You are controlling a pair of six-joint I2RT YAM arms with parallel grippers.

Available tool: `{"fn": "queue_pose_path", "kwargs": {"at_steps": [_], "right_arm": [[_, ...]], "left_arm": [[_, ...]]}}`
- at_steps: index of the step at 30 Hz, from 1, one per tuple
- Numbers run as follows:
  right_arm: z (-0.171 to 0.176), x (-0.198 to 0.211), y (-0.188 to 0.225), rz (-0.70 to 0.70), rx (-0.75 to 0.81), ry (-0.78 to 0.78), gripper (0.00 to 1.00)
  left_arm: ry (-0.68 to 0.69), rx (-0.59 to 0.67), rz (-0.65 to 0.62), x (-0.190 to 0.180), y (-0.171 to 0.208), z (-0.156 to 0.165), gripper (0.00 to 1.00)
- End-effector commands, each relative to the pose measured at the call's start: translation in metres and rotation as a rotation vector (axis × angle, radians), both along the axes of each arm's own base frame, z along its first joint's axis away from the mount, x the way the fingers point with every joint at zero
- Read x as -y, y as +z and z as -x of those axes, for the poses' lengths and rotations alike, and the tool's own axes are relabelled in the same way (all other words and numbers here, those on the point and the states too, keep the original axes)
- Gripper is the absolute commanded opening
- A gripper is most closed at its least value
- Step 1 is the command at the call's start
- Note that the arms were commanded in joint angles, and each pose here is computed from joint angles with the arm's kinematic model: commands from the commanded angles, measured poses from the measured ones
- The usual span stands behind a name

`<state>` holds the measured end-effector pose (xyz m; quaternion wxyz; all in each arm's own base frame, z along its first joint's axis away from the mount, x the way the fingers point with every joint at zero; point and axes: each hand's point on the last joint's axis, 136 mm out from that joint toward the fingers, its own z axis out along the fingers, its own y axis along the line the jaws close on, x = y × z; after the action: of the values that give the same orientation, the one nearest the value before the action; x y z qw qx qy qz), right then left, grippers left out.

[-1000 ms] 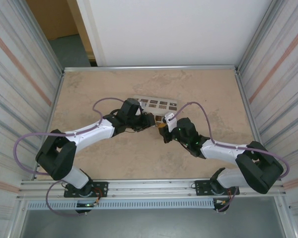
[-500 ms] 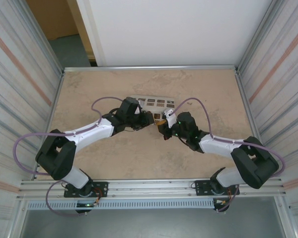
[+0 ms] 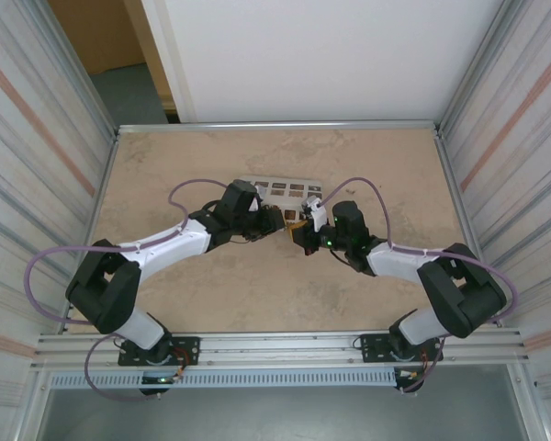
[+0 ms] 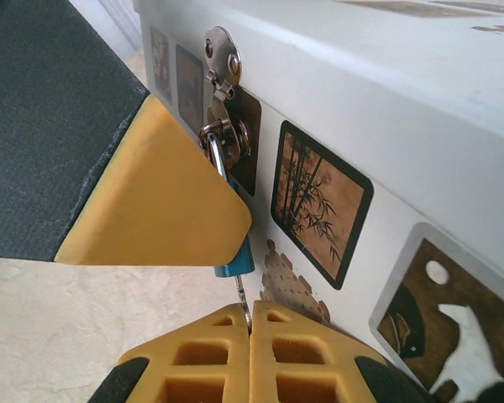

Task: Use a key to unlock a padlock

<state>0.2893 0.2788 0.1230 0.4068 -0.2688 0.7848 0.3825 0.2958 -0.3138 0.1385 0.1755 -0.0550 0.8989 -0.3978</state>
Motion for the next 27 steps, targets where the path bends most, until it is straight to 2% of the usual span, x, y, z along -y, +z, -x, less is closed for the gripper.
{"fn": "queue_pose_path", "kwargs": {"at_steps": [1,15,27], "right_arm": [[-0.032,-0.010,0.065,-0.132,0.169,-0.042,0.00],[-0.042,-0.017,0.079,-0.153,0.187,-0.046,0.00],[-0.026,0.003,-0.013,-0.022,0.013,-0.104,0.00]], "left_arm": [[-0.179,-0.013,0.074,0.026,0.010,0.030,0.09],[-0.192,-0.071,0.074,0.035,-0.020,0.035,0.10],[-0.161,-0.088,0.084,0.038,-0.048,0.029,0.11]]}}
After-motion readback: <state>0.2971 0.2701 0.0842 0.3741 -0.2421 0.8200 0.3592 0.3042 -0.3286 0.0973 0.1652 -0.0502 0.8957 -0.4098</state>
